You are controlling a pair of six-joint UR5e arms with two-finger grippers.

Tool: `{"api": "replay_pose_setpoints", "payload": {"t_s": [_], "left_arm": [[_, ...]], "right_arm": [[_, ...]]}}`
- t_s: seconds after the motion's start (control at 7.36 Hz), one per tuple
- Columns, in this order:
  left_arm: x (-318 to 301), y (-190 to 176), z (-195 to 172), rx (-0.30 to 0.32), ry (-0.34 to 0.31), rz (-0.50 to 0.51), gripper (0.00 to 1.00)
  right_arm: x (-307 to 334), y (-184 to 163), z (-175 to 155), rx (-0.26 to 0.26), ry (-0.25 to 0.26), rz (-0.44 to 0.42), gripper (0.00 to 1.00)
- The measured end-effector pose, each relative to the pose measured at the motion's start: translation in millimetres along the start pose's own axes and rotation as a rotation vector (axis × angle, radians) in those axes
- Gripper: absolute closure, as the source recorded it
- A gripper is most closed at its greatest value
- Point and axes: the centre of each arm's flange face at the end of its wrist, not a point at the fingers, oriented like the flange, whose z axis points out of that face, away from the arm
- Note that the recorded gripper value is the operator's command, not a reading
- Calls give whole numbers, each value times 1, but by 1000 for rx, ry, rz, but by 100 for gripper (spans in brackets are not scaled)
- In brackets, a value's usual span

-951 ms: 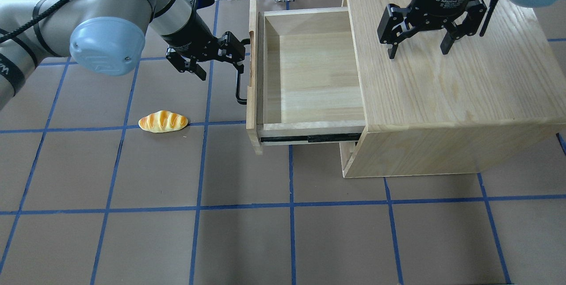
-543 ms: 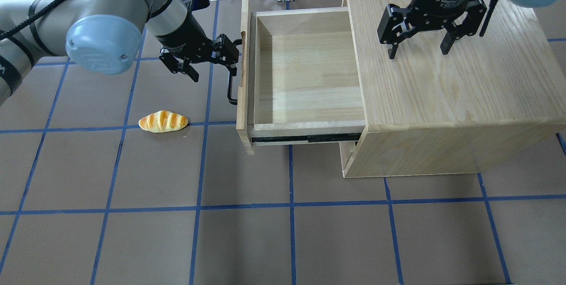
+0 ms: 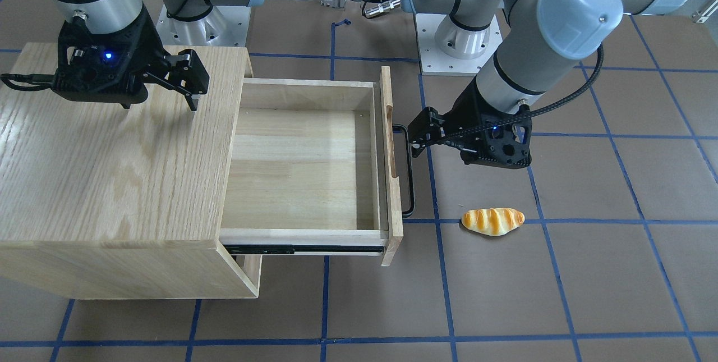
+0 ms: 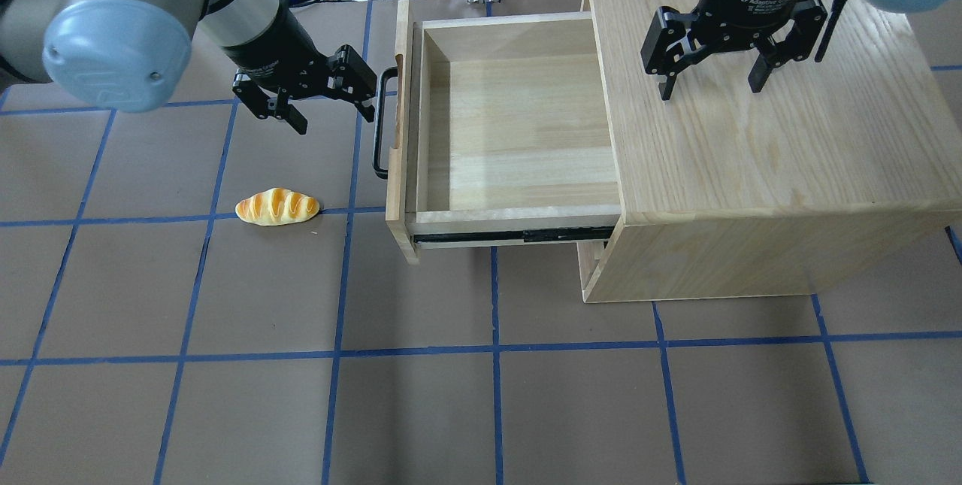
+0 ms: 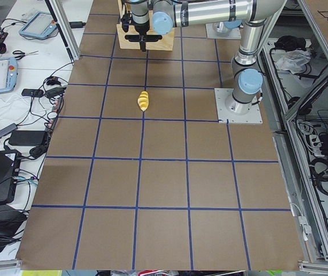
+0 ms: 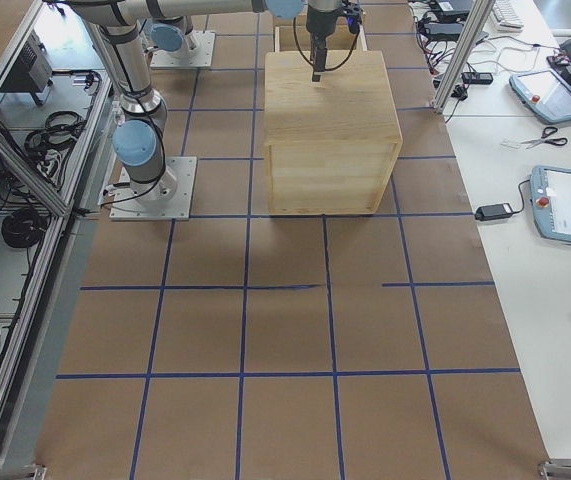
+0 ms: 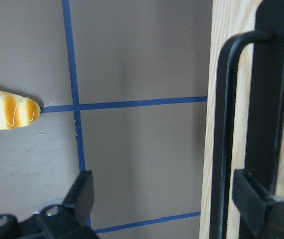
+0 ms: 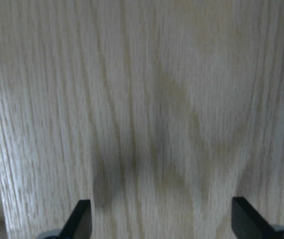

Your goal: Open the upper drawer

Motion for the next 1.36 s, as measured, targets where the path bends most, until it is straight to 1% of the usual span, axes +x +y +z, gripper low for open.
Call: {"api": "replay_pose_setpoints", "payload": {"t_s": [0.14,0.27,0.54,0.68,0.95,1.36], "left_arm": [[-12,5,-20,8,-14,-2,0],[-26,12,-43,19,-52,15,0],[-35,35,-92,31,-162,43,0],[-34,48,-108,43,-194,46,0],[-30,59,-120,60,-213,43,0],[-25,58,-121,86,-217,48,0]], "right_arm": [[0,0,0,0,0,-1,0],[0,0,0,0,0,-1,0],[0,0,0,0,0,0,0],[0,0,0,0,0,0,0],[0,0,0,0,0,1,0],[0,0,0,0,0,0,0]]}}
